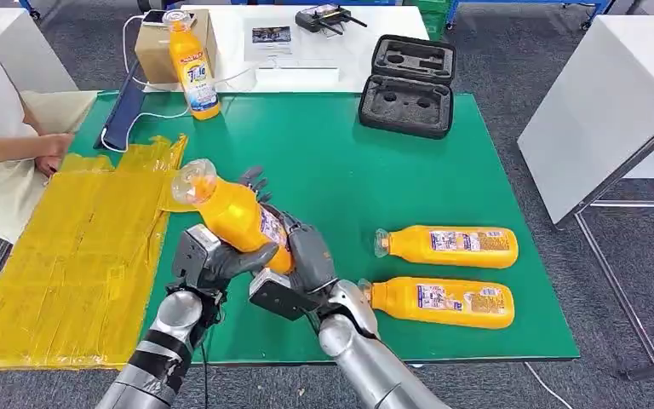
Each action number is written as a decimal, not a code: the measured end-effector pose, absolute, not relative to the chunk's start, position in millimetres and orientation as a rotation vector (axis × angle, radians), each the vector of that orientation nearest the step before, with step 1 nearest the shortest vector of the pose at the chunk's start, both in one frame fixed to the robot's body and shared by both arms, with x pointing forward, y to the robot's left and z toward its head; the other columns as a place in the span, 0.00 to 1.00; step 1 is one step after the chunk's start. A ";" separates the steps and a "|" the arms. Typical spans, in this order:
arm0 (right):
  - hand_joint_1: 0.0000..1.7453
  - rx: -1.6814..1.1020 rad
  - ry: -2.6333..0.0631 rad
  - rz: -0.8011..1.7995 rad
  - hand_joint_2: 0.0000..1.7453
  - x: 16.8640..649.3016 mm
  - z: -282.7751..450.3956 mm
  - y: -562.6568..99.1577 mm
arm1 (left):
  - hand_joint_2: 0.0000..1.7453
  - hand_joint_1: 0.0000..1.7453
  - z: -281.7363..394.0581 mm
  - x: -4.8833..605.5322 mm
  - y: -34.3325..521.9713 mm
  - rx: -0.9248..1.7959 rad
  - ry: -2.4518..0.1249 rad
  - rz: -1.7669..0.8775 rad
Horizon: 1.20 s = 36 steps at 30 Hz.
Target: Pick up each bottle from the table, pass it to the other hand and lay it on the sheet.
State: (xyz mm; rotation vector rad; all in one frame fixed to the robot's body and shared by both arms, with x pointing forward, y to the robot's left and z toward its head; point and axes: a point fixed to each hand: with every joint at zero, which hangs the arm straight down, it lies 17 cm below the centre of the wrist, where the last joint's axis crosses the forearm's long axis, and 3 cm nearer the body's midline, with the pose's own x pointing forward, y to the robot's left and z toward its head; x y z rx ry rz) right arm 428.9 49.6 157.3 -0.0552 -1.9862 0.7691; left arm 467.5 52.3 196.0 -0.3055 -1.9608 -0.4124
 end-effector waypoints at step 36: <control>0.00 -0.102 -2.061 0.663 1.00 413.6 170.0 30.0 | 1.00 1.00 214.1 472.0 75.8 -0.124 -2.036 -0.299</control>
